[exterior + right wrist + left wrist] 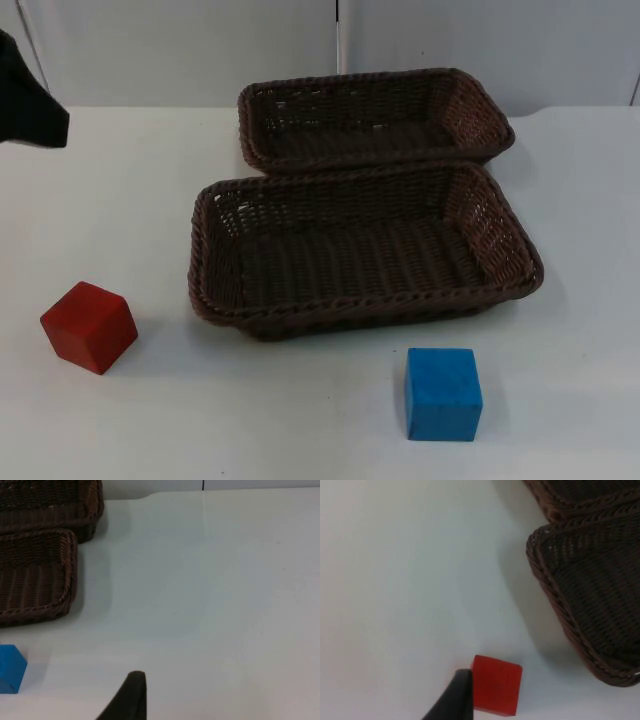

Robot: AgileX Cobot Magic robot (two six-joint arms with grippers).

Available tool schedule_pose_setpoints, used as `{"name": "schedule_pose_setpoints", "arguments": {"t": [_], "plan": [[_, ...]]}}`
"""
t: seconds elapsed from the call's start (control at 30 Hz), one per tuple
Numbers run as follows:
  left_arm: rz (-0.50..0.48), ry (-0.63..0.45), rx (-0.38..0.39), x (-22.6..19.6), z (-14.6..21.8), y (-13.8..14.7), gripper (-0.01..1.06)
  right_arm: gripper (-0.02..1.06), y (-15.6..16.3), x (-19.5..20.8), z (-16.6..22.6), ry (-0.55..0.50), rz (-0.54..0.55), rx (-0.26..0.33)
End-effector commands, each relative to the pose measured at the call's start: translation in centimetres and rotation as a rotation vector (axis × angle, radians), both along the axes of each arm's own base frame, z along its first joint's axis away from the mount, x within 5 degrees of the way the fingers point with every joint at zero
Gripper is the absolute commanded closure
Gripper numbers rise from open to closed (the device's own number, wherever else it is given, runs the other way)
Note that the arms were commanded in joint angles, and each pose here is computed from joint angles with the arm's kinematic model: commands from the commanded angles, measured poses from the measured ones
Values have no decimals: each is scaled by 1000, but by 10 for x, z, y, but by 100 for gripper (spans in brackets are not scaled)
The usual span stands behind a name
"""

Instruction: Pick up one cube with the left hand and place it into the upper basket. Pick up one cube with the right hand and place it into the lower basket.

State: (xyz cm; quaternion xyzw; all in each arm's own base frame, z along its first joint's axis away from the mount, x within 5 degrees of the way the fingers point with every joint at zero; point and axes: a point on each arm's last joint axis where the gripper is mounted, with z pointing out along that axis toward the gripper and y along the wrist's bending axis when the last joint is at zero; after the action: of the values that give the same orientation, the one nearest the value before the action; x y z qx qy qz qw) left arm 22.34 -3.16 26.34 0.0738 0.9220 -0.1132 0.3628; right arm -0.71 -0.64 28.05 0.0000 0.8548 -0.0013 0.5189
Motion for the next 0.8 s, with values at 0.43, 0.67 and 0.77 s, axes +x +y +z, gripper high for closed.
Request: {"name": "schedule_pose_setpoints", "arguments": {"t": [0.43,0.67,0.77], "plan": [[52,149,17,37,-54,3,0,0,0,0,0,-6,0,-3],[33,191,73,49,-80,5,0,0,0,0,0,-6,0,-3],[11,212,91,52,-89,5,0,0,0,0,0,-6,0,-3]]}}
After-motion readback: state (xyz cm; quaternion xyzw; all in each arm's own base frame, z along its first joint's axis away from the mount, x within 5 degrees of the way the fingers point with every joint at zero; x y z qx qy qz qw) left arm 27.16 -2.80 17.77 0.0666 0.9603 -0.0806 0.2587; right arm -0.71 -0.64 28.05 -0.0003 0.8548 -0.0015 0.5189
